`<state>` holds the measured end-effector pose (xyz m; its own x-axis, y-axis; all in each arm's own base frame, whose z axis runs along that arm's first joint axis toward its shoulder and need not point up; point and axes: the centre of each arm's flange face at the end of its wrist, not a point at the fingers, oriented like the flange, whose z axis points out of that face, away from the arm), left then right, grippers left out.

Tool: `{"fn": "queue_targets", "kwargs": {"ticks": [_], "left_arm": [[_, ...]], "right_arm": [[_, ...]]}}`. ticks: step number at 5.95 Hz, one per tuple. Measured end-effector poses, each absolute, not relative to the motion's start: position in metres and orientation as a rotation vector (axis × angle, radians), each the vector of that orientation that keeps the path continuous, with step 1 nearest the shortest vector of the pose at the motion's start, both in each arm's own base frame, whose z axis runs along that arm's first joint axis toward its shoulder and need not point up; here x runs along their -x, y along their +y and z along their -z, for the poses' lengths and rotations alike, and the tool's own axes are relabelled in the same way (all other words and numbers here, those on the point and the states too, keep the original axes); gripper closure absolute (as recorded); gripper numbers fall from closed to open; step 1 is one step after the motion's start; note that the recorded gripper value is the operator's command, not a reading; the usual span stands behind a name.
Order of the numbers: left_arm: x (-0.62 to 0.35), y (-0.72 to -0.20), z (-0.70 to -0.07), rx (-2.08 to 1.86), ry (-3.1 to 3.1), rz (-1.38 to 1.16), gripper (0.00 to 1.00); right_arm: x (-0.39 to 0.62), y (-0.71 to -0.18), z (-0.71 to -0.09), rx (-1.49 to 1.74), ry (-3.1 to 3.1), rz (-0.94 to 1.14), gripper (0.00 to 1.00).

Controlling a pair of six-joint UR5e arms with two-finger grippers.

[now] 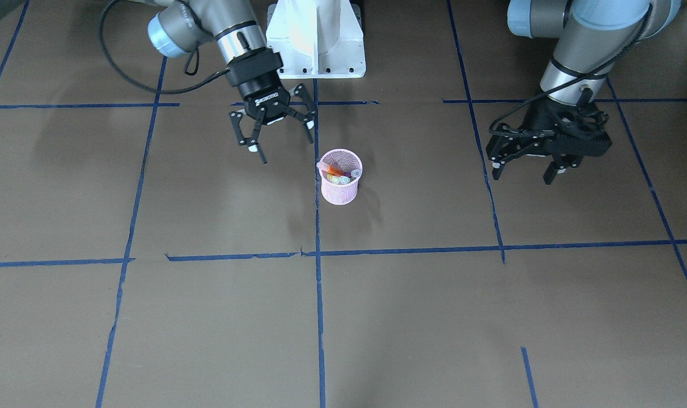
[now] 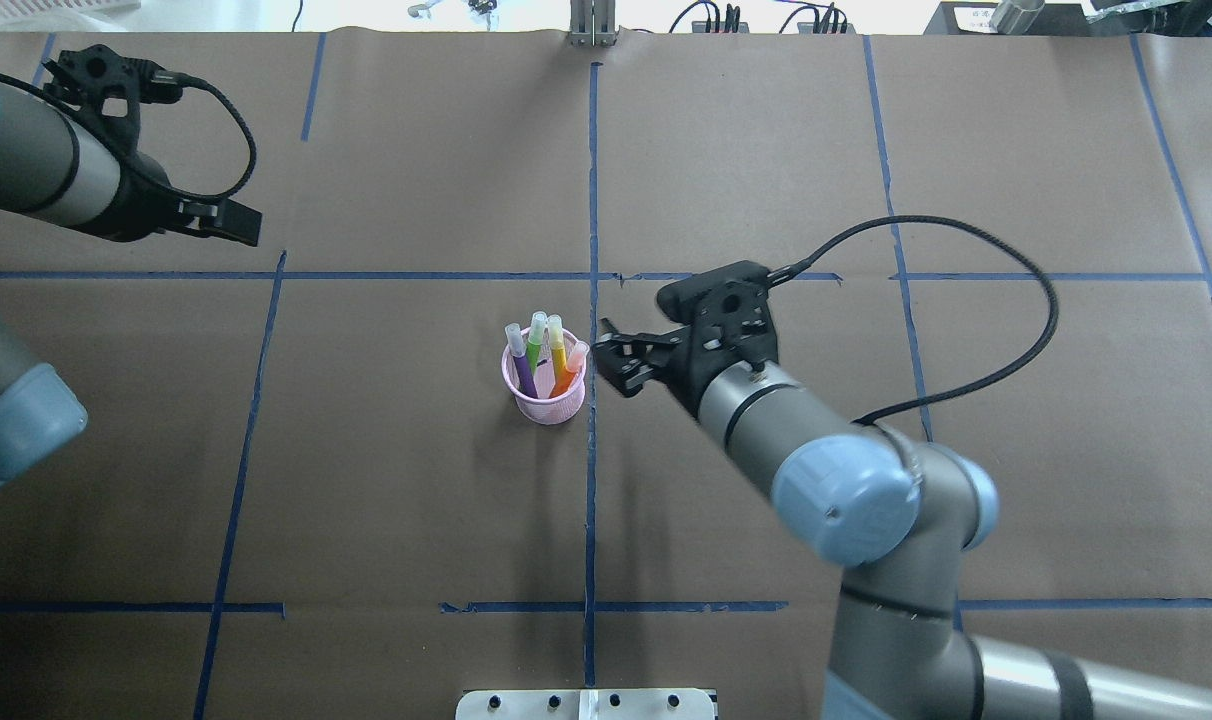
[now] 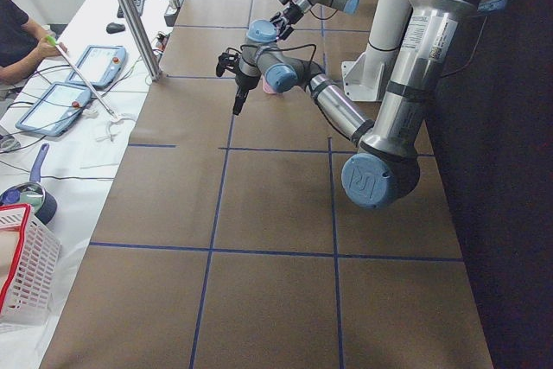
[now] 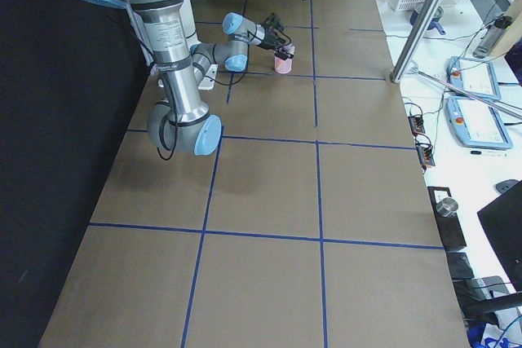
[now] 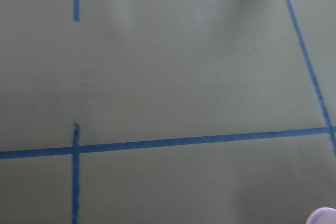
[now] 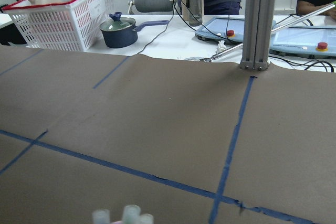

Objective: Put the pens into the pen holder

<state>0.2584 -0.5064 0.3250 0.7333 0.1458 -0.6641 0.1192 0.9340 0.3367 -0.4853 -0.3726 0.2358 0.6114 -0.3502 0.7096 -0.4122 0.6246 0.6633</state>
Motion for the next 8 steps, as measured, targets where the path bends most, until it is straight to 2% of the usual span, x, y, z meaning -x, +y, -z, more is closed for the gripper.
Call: {"fn": "queue_targets", "kwargs": {"ticks": [3,5,7,8], "left_arm": [[-0.158,-0.539,-0.402,-0.296,0.649,-0.075,0.0],[-0.074,-0.565,-0.472,-0.206,0.707,-0.096,0.0],[0.008,-0.566,-0.53,-0.155,0.704,-0.164,0.0],[0.033,-0.56,-0.544,-0.106,0.702,-0.167,0.0]], "right_arm": [[0.336,-0.475,-0.36,-0.588,-0.925,0.01,0.0],[0.196,-0.54,-0.484,-0.359,-0.901,0.032,0.0],[0.045,-0.561,-0.612,-0.23,-0.808,0.106,0.0],[-0.019,-0.557,-0.648,-0.145,-0.749,0.169,0.0]]}}
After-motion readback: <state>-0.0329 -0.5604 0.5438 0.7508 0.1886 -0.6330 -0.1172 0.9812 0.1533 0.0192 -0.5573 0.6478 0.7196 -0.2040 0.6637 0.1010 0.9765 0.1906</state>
